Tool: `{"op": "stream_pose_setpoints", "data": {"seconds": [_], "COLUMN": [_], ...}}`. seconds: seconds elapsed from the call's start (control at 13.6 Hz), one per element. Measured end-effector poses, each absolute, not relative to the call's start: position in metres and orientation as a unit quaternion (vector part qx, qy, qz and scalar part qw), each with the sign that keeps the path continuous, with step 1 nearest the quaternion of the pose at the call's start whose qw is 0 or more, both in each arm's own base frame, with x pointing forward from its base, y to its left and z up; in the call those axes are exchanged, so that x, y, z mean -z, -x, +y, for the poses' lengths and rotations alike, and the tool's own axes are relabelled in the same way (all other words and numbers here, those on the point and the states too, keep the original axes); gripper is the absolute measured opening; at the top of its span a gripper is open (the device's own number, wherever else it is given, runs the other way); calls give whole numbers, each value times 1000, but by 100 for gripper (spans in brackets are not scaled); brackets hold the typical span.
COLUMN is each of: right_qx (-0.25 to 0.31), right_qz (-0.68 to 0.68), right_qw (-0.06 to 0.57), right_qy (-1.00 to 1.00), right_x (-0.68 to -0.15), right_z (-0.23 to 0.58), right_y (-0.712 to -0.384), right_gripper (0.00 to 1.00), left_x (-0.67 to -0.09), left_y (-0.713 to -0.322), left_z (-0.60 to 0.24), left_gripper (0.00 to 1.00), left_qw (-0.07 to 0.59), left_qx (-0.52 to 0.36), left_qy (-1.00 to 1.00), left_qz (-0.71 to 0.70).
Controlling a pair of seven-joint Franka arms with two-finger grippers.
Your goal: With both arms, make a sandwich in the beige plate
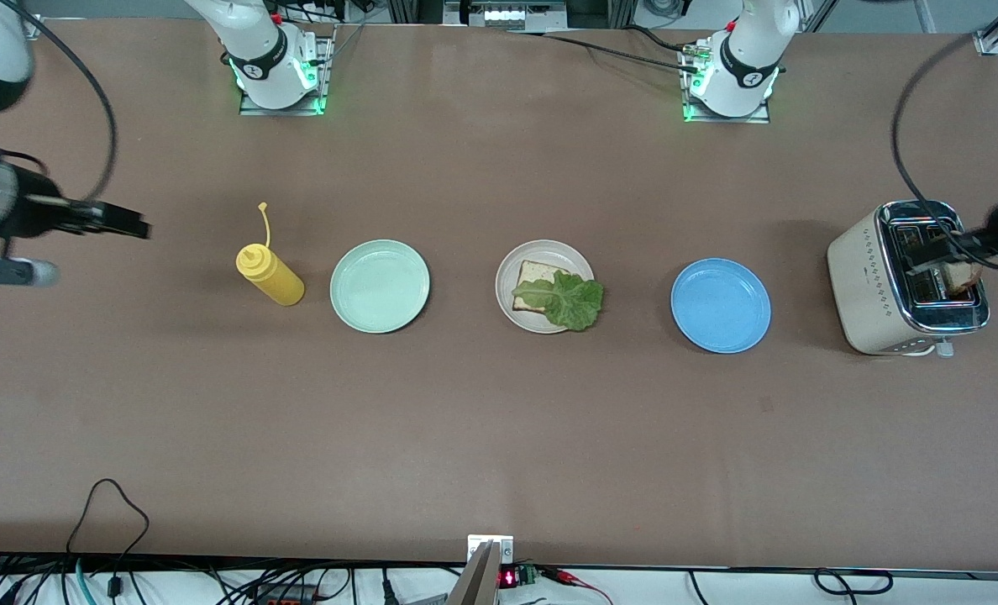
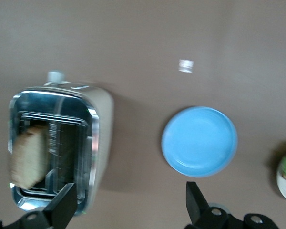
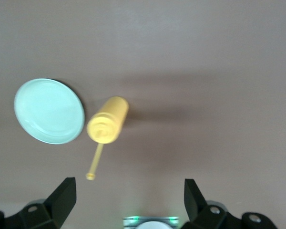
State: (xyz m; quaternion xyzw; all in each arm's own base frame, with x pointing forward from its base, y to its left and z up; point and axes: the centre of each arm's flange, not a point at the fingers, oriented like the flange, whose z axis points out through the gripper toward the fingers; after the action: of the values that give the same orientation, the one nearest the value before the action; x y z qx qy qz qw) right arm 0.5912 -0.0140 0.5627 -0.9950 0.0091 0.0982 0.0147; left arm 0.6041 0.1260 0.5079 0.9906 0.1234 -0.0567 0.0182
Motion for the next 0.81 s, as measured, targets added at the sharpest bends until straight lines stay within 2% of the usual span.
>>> {"op": "stream_pose_setpoints", "data": {"seconds": [0.37,0.81], "right_qx": [-89,-99], "right_qz": [-31,-45], "right_qw": [6,6], "right_qy": [996,994], "right_x": [-573,-557], "right_z": [-33,-33], "right_y": [-585,-590], "right_gripper": [100,100], "left_x": [-438,-410], "left_y": [-613,-587], "left_z": [230,278], "left_gripper": [100,100], "left_qw": [27,54], "left_qx": [73,121], "left_qy": [-981,-983], "left_qz": [180,124]}}
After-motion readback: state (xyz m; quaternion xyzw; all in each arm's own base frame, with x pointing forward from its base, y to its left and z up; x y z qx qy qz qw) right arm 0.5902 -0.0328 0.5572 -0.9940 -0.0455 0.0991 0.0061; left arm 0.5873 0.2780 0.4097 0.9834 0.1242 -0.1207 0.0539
